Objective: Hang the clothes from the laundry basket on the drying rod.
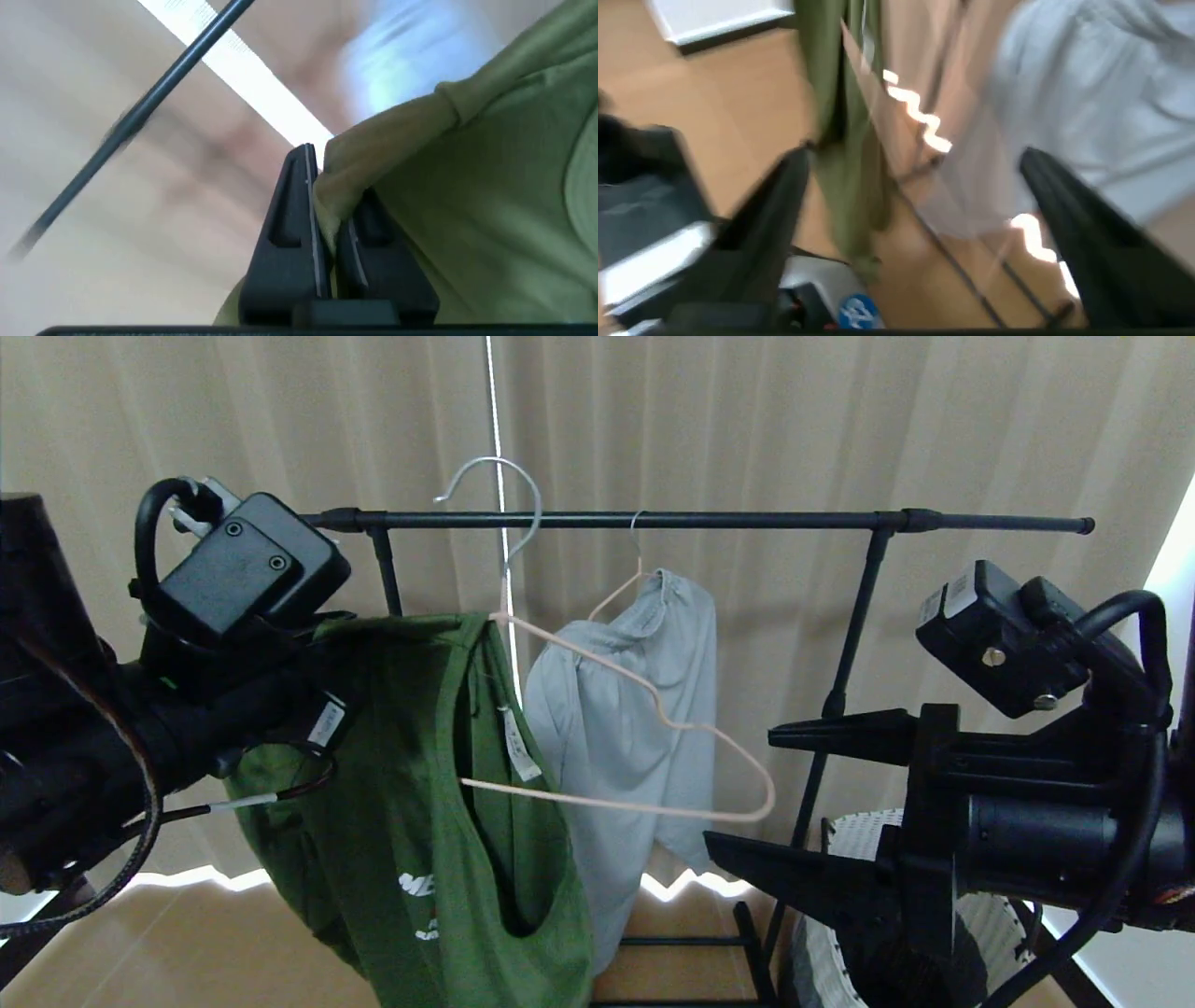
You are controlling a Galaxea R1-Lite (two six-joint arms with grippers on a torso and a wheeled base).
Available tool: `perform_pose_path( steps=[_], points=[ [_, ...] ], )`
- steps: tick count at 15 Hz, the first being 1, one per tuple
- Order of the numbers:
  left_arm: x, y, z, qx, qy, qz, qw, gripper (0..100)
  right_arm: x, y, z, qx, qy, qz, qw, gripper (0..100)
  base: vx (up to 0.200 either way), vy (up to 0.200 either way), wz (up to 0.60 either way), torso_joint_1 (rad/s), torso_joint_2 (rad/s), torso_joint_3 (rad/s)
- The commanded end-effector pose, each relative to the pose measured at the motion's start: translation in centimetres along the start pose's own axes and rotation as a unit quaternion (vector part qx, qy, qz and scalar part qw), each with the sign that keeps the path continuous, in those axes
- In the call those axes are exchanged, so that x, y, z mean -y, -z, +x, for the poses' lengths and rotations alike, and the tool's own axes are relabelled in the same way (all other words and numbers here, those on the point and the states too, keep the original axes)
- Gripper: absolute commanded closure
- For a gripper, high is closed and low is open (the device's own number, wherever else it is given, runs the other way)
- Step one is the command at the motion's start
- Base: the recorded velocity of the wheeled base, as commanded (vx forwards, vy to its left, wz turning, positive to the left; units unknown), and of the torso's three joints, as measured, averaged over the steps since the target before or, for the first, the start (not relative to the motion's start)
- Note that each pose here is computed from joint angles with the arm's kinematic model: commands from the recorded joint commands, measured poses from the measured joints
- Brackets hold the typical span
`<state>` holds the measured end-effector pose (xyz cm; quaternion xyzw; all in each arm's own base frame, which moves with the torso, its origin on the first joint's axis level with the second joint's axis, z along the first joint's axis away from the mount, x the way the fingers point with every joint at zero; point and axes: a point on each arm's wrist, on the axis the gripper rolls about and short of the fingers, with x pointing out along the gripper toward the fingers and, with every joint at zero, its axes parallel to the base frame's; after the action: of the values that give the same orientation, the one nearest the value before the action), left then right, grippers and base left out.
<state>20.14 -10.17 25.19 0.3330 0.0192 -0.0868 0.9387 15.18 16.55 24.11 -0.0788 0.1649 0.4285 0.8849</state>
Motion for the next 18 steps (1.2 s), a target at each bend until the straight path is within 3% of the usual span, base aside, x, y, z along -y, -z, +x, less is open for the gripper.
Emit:
perform_pose_path(
  steps=[1,4,8,12,18],
  points=[
    [-0.3,0.3,0.2,-0.022,-0.029,-0.024,0.9991,100,0.2,0.8,0.2,-0.004,0.008,-0.001,1.0,0,0.0,0.0,0.0,0.0,0.0,0.0],
    [-0.5,0.1,0.2,-0.036,-0.06,-0.061,0.9957,100,0.3,2.1,1.6,-0.011,0.045,-0.003,0.9989,0,0.0,0.0,0.0,0.0,0.0,0.0],
    [-1.2,-1.0,0.1,-0.016,-0.075,-0.122,0.9895,100,-0.6,2.7,4.0,-0.02,0.055,-0.009,0.9982,0,0.0,0.0,0.0,0.0,0.0,0.0],
    [-1.1,-2.2,-0.5,0.009,-0.066,-0.153,0.9859,100,-2.1,2.7,7.0,0.01,0.069,-0.02,0.9973,0,0.0,0.0,0.0,0.0,0.0,0.0],
    [-0.5,-3.4,-0.8,0.031,-0.047,-0.164,0.9849,100,-2.1,1.9,11.2,0.041,0.089,-0.016,0.995,0,0.0,0.0,0.0,0.0,0.0,0.0]
  ],
)
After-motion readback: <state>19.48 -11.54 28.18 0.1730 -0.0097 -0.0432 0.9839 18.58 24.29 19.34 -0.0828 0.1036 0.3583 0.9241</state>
